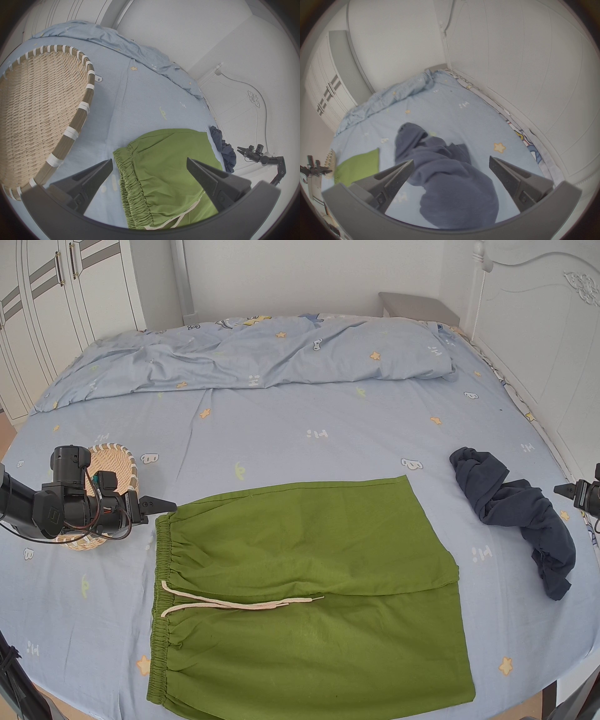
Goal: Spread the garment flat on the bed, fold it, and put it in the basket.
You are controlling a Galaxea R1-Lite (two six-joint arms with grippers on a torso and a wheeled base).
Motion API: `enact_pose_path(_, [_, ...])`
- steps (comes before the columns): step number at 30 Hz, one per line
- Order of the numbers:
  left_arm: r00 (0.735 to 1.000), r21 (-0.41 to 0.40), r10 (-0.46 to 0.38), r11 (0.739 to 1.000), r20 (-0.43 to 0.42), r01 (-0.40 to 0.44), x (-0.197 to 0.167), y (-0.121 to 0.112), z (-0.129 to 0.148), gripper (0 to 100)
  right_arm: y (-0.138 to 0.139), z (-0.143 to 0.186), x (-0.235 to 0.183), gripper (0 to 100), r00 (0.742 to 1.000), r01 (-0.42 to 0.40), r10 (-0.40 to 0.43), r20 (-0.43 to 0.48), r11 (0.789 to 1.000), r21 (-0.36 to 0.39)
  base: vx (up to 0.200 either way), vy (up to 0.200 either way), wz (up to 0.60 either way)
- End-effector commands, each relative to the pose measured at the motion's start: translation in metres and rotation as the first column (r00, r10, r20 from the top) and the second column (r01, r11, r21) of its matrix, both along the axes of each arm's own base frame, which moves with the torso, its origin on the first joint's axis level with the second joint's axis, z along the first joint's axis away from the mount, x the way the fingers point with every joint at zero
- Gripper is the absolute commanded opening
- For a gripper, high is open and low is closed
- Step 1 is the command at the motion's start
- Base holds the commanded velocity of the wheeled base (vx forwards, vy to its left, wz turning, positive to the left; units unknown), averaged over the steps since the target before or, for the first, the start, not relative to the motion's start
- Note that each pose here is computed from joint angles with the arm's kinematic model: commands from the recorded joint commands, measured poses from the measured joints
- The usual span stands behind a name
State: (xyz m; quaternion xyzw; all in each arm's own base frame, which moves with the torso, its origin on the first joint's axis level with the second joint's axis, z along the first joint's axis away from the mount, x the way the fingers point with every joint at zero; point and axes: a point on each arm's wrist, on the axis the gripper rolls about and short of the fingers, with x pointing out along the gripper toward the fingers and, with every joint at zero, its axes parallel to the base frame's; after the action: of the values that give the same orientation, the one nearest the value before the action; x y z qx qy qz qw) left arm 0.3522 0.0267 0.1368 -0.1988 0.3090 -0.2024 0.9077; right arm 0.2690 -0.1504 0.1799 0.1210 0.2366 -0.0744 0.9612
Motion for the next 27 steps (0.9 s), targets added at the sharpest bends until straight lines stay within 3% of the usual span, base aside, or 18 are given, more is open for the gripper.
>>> enact_pose_path(1, [1.0, 0.0, 0.0, 1.0, 0.015, 0.0, -0.003, 0.0, 0.006, 100, 0.03, 0.048, -0.03, 100, 0.987, -0.101, 0.098, 0.128, 0.995, 0.014, 0.0, 0.0, 0.0])
enact_pose_path(6, [1.0, -0.001, -0.001, 1.0, 0.019, 0.001, -0.007, -0.001, 0.009, 100, 0.061, 0.055, -0.041, 100, 0.963, -0.255, 0.244, 0.111, 0.962, 0.095, 0.0, 0.0, 0.0])
enact_pose_path(10, [1.0, -0.028, -0.017, 0.999, 0.008, 0.017, -0.02, -0.011, 0.015, 100, 0.096, 0.05, -0.045, 100, 0.922, -0.386, 0.383, 0.056, 0.899, 0.205, 0.0, 0.0, 0.0])
enact_pose_path(12, [1.0, -0.074, 0.005, 0.997, -0.018, -0.006, -0.036, -0.014, 0.021, 100, 0.111, 0.037, -0.048, 100, 0.894, -0.428, 0.448, -0.015, 0.862, 0.271, 0.0, 0.0, 0.0])
enact_pose_path(16, [0.999, -0.119, 0.027, 0.992, -0.046, -0.032, -0.072, -0.018, 0.027, 100, 0.12, 0.009, -0.057, 100, 0.867, -0.429, 0.488, -0.102, 0.834, 0.347, 0.0, 0.0, 0.0])
enact_pose_path(21, [0.989, -0.13, 0.029, 0.99, -0.148, -0.048, -0.134, -0.023, 0.003, 100, 0.126, -0.029, -0.079, 100, 0.812, -0.427, 0.559, -0.166, 0.764, 0.485, 0.0, 0.0, 0.0])
enact_pose_path(27, [0.963, -0.162, -0.001, 0.986, -0.271, -0.044, -0.191, -0.027, -0.03, 100, 0.133, -0.066, -0.104, 100, 0.747, -0.43, 0.614, -0.254, 0.738, 0.52, 0.0, 0.0, 0.0])
